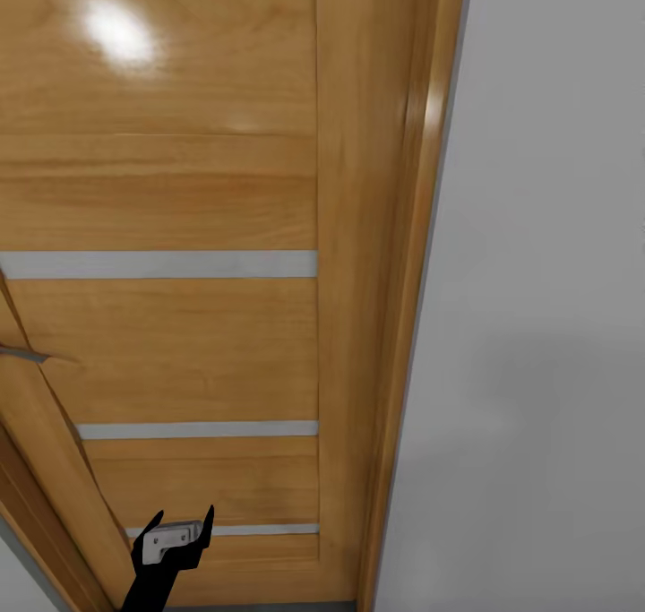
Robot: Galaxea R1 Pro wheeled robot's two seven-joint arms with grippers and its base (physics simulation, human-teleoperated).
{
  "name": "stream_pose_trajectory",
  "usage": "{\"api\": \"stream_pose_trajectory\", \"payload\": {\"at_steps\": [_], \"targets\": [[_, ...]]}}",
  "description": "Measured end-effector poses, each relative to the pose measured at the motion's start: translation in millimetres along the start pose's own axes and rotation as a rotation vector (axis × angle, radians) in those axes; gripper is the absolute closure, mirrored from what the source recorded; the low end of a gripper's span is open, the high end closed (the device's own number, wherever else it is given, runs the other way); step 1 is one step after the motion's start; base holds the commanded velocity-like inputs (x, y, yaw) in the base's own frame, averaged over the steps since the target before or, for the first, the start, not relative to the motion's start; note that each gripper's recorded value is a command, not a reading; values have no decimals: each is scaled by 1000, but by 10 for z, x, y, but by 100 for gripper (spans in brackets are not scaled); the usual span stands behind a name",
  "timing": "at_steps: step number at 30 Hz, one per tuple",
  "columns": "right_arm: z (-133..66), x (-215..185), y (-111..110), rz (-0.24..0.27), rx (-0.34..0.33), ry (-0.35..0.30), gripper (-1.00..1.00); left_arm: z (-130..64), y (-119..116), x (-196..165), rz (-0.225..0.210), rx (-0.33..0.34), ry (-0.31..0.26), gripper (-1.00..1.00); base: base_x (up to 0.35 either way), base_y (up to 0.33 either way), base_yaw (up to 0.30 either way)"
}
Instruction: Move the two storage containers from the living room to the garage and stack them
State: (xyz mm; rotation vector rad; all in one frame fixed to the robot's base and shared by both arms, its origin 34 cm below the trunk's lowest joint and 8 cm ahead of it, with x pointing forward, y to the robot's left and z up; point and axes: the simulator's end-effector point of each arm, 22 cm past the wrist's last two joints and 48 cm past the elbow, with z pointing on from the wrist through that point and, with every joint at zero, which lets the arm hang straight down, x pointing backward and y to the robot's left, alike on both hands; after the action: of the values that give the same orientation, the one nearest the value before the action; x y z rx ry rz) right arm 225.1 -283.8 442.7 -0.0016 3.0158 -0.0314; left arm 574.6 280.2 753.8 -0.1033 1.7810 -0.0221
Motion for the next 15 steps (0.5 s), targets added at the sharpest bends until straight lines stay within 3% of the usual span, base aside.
{"api": "stream_pose_trajectory", "payload": {"at_steps": [7, 15], "targets": [[-1, -10, -1, 0, 0, -3, -100, 0, 2, -12, 1, 0, -3, -100, 0, 0, -143], [-2, -16, 1, 0, 0, -4, -100, -1, 3, -16, 1, 0, -4, -100, 1, 0, -44]]}}
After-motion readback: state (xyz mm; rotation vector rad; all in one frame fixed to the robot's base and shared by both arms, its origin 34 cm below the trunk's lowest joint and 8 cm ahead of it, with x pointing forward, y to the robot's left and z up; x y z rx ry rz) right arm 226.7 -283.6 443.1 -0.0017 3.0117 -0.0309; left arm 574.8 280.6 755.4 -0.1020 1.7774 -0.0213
